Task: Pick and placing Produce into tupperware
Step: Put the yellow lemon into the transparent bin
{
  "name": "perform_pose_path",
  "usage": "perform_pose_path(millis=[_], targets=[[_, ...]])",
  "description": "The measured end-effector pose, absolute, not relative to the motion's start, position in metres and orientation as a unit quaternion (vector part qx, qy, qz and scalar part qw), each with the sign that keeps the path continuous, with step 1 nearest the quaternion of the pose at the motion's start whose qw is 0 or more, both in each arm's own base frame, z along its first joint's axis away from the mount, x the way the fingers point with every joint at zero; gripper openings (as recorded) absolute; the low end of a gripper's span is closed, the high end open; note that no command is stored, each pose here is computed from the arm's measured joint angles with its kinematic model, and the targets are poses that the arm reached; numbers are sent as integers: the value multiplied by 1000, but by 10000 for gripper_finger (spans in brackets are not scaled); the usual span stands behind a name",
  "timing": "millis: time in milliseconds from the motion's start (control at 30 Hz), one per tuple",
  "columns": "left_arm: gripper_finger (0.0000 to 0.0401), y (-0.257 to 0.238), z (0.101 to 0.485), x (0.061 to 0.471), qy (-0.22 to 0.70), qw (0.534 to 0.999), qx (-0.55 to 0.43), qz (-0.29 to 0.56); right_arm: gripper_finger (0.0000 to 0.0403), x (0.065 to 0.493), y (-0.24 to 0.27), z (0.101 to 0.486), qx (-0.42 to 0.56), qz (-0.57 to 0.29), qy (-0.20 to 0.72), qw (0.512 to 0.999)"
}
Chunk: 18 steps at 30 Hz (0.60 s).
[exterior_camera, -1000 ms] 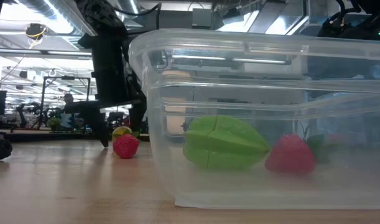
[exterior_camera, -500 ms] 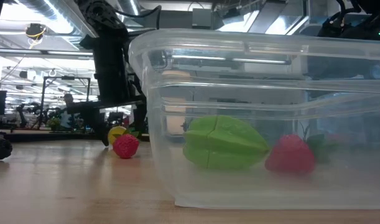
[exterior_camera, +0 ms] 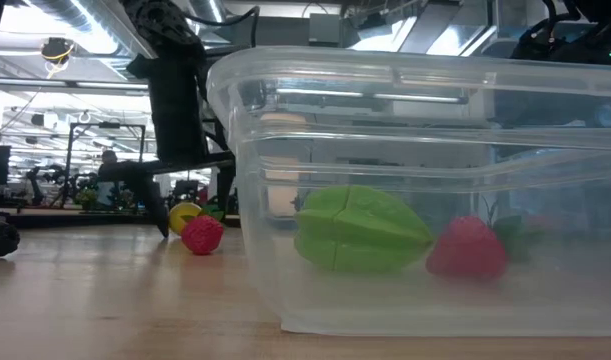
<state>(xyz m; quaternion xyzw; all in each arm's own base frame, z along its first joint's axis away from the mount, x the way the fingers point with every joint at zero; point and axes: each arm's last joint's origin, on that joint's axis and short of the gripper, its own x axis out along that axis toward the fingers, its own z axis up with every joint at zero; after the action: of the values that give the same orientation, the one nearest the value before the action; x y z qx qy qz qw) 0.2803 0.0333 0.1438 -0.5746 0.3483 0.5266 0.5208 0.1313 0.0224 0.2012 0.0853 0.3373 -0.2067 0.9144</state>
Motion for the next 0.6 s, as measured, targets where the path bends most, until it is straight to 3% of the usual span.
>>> perform_pose_path(millis=[367, 600], targets=[[321, 33, 143, 276, 353, 524, -548, 549, 208, 131, 23, 201, 78, -197, 342, 915], [321, 31, 143, 276, 396, 543, -532, 515, 208, 131, 24, 201, 86, -185, 348, 915]])
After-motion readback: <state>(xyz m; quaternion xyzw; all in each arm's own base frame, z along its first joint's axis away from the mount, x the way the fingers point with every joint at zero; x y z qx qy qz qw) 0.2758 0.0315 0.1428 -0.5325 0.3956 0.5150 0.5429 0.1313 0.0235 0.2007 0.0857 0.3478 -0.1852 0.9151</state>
